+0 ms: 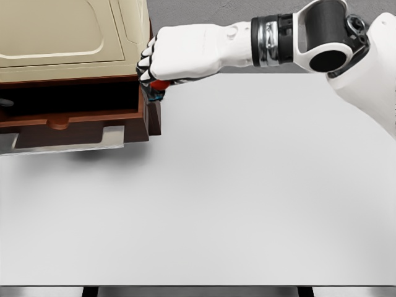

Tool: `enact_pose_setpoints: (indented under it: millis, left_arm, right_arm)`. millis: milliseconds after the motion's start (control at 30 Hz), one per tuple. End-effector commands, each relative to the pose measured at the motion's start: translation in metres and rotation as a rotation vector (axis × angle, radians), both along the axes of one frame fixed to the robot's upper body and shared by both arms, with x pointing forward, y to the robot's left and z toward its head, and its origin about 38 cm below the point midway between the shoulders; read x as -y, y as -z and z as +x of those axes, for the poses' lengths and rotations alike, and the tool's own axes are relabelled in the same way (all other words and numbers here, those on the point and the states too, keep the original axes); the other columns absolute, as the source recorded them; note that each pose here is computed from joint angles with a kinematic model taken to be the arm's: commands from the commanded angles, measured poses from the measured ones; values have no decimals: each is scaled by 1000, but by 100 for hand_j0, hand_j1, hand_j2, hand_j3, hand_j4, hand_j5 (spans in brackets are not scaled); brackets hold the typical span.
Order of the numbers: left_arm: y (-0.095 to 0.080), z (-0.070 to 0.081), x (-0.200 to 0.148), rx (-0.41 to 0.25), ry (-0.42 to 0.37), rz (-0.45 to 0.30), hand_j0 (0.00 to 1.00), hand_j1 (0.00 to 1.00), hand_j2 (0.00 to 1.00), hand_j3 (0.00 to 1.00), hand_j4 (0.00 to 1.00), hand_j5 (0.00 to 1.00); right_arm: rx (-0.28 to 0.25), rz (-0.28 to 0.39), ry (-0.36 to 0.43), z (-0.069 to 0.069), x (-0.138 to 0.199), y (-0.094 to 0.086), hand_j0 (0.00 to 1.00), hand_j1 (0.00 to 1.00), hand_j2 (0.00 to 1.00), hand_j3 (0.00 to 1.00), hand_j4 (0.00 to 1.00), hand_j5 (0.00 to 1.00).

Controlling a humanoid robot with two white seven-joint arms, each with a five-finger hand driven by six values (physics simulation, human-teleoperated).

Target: Open the cabinet drawer with left arm, and place a switch into the drawer with right arm

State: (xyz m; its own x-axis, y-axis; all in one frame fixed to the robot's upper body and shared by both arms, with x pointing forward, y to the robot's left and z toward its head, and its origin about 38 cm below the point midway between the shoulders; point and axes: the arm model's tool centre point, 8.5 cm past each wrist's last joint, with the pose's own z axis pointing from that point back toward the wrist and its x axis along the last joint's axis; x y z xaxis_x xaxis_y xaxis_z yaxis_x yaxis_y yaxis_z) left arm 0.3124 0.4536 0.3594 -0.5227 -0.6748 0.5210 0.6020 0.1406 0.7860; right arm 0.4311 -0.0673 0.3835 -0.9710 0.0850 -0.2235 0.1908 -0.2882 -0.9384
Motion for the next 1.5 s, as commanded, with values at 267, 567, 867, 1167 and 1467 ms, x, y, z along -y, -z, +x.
enact_pose_setpoints:
  millis: [267, 567, 867, 1167, 1467]
  left_arm:
    - [6, 2, 3, -7, 13, 18, 100, 100, 100, 100, 100, 100]
    - [8, 2, 3, -11, 14, 27, 100, 100, 100, 100, 100, 100]
    - [12, 2, 3, -16, 18, 44, 100, 100, 100, 100, 100, 100]
    - [16, 3, 4, -26, 22, 41, 100, 100, 100, 100, 100, 100]
    - [16, 3, 4, -26, 22, 41, 100, 100, 100, 100, 100, 100]
  right_arm:
    - [5, -26, -77, -5, -50, -8, 44, 44, 44, 44, 44, 44]
    - [-53, -54, -44, 20, -92, -3, 44, 44, 44, 44, 44, 44]
    - [-67, -66, -51, 21, -113, -2, 48, 48, 48, 48, 48, 48]
    - [-89, -76, -7, 36, -124, 1, 64, 64, 64, 64, 64, 64]
    - [-62, -83, 1, 36, -124, -1, 100, 100, 100, 100, 100, 100]
